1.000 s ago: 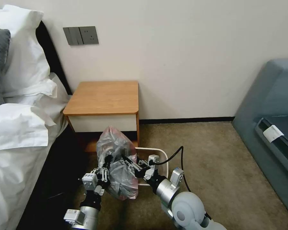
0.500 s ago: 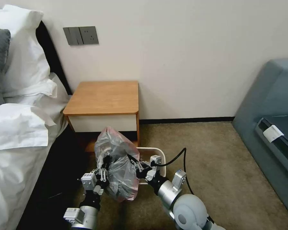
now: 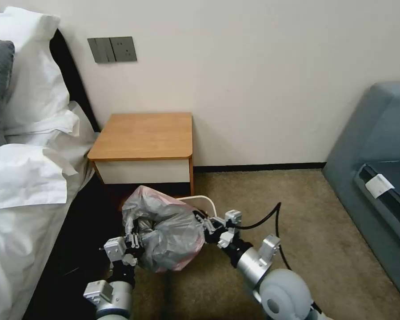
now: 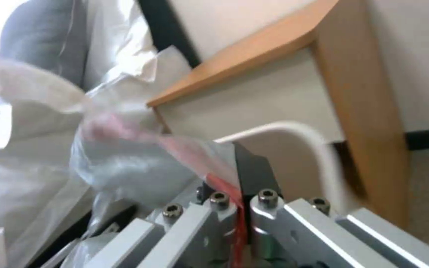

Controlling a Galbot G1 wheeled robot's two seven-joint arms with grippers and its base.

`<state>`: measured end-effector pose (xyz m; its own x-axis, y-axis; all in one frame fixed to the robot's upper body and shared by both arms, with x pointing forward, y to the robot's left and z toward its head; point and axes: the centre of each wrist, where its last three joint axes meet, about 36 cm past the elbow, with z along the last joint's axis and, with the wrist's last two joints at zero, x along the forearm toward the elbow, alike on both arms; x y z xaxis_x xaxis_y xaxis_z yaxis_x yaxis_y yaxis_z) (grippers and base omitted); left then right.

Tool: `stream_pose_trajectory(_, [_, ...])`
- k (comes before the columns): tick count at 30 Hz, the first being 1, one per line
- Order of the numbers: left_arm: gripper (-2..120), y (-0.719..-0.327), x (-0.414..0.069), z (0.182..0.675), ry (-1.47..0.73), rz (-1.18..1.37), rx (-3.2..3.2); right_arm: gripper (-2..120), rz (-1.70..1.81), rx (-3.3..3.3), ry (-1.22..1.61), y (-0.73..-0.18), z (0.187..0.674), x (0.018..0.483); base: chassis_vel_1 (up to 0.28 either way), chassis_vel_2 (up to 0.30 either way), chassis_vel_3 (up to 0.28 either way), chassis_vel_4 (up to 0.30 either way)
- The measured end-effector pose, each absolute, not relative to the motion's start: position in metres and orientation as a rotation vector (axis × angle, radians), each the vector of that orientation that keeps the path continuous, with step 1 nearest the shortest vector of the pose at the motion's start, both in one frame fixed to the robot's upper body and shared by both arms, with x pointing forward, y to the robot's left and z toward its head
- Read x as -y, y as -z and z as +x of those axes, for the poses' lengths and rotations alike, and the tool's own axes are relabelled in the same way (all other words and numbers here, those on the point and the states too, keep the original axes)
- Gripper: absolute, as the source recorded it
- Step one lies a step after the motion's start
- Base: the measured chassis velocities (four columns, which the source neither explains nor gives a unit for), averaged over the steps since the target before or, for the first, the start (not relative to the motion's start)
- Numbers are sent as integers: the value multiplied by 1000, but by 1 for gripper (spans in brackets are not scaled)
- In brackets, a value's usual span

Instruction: Pick up the garbage bag from the table and place it over the trash can.

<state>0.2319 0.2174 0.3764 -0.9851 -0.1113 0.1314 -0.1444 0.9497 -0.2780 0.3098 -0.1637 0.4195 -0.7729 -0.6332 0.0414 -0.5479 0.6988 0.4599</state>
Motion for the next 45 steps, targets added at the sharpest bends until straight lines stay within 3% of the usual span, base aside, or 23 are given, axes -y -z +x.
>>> stream_pose_trajectory(8, [8,-377,-219,231,-434,206,2987,0,927,2741,601,-424,313,173,0,0,0,0])
stream_pose_trajectory(22, [8,-386,-224,234,-420,173,3008,52,1188,2895,66,-421,311,195,0,0,0,0])
stream_pose_trajectory(25, [8,-388,-227,234,-415,156,3017,59,1226,2897,46,-427,312,200,0,0,0,0])
stream_pose_trajectory(26, [8,-390,-230,235,-412,143,3025,68,1271,2886,49,-434,313,205,0,0,0,0])
stream_pose_trajectory(31, [8,-393,-235,235,-408,99,3042,81,1350,2816,102,-446,320,215,0,0,0,0])
stream_pose_trajectory(34, [8,-393,-239,234,-392,54,3073,96,1387,2737,154,-459,332,221,0,0,0,0])
stream_pose_trajectory(45, [8,-379,-243,231,-259,-8,3157,100,1441,2647,63,-481,345,217,0,0,0,0])
